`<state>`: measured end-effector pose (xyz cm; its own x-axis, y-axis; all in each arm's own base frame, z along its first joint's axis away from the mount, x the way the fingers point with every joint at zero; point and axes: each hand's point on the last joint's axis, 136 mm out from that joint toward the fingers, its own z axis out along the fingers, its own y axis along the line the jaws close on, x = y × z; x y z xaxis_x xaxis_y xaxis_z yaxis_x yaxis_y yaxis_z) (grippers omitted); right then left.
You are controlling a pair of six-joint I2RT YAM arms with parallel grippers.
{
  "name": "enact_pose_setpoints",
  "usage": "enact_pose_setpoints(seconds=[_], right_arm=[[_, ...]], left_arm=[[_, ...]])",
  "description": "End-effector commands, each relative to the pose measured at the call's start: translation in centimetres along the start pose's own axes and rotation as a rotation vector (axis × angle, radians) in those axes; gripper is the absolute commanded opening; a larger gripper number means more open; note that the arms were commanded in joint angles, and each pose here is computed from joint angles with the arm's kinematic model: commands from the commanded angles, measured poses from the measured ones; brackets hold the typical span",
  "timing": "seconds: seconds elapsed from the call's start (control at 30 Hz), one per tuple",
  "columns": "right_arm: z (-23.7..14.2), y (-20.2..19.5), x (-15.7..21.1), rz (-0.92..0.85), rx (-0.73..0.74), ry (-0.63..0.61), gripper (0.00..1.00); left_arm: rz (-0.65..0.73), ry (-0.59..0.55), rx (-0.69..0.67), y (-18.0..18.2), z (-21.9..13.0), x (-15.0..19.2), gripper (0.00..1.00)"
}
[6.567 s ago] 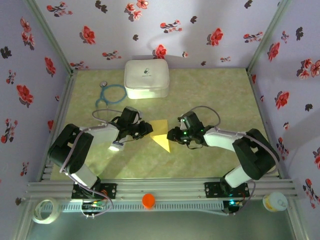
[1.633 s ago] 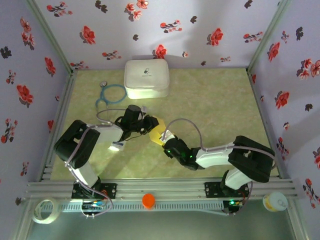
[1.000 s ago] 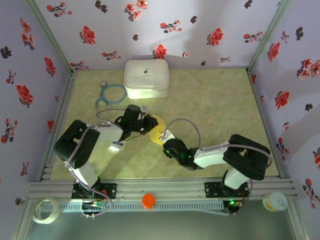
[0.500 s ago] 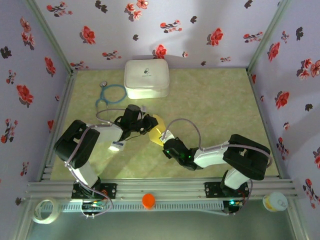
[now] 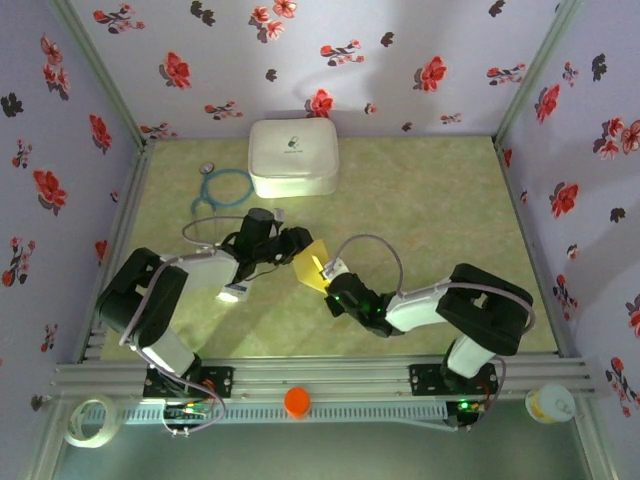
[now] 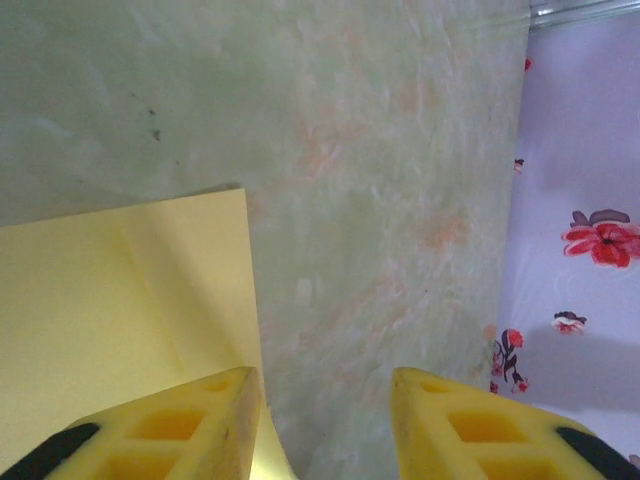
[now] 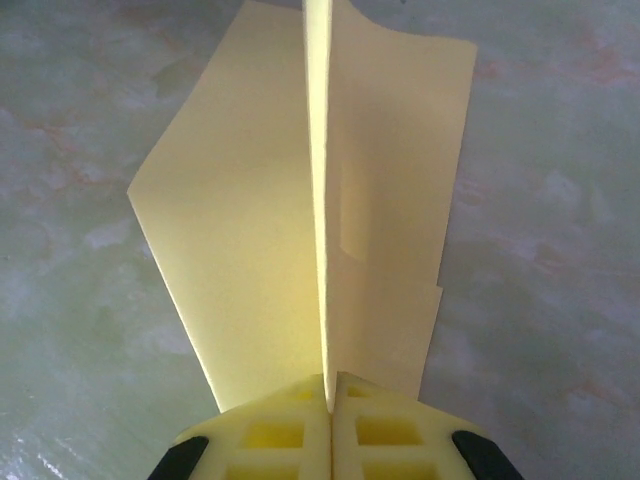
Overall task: Fold a paper plane with a square sheet of paper (pick it up from the middle)
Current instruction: Fourth fold the wing at the center of the table.
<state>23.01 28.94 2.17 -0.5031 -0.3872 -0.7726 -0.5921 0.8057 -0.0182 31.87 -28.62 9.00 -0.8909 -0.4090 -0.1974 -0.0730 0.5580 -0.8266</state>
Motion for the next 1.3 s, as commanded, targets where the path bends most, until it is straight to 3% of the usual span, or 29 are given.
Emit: enact_pose_setpoints(seconds=[0.0,0.53,0.73,0.97,1.27], right_arm=[[0.4,0.4,0.2,0.081,-0.05,0.012,0.08],[1.5,1.0,1.1,0.223,-0.151,0.166,0.1],[2.0,2.0,1.1,0.236,-0.189,0.272,0.1],[2.3,2.0,0.9,0.374,-0.247,0.254,0.09],[2.2,1.3,1.2,0.487,-0.287,0.239,0.09]], left_arm=[[0.016,-0.045,-0.045,1.0,-1.1,-0.6,0.41],[0.02,-0.076,-0.061,1.2,-2.2,-1.2,0.42],[0.02,-0.063,-0.068,1.6,-2.1,-0.8,0.25],[0.007,-0.066,-0.074,2.1,-2.2,-0.7,0.06],[0.004,-0.039,-0.066,2.2,-1.5,-0.4,0.0]])
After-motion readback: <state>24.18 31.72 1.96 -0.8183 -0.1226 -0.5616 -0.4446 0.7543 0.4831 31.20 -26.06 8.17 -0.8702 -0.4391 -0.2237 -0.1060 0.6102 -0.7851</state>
